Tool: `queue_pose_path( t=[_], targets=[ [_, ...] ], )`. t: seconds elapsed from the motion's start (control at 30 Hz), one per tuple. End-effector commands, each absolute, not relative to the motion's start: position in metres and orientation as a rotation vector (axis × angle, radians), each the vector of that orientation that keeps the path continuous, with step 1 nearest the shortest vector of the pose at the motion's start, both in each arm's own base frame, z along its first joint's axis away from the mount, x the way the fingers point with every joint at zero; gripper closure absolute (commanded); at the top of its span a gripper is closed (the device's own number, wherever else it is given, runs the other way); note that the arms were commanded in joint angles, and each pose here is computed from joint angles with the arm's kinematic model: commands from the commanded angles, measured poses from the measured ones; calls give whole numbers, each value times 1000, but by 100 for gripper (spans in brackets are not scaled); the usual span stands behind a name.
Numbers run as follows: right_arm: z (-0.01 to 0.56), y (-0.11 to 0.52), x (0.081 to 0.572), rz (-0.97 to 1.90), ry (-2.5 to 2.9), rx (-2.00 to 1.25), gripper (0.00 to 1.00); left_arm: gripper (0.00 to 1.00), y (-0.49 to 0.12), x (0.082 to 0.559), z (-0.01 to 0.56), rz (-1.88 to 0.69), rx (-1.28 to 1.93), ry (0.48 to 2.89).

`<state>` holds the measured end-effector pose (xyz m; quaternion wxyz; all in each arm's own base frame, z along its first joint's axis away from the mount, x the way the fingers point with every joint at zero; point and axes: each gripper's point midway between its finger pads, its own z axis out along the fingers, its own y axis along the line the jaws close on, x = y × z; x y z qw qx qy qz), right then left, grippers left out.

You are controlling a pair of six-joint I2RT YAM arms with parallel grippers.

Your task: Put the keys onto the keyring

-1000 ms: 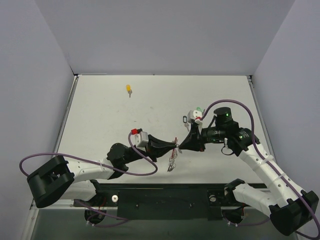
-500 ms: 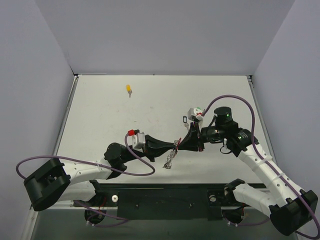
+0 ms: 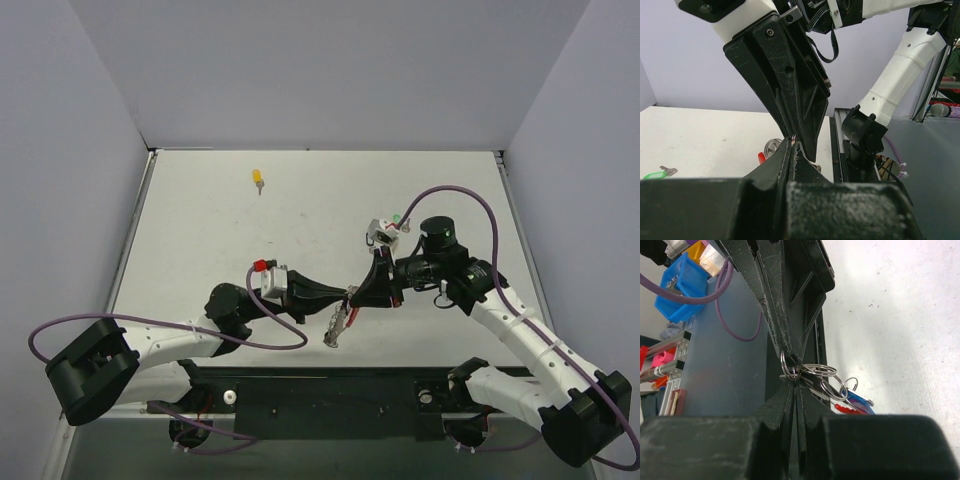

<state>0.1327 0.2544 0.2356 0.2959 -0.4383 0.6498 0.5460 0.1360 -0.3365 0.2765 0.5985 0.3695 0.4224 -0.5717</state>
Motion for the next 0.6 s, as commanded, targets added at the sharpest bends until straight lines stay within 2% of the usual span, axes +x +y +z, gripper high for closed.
queue_pose_path(
  t=[0.0,0.57],
  targets=[
    [243,260,124,1534,1694,-1184,100,100,-312,118,351,-1326,781,633],
    [244,264,131,1572,1727,-1126,100,100,-303,116,355,-1356,782,606]
  ],
)
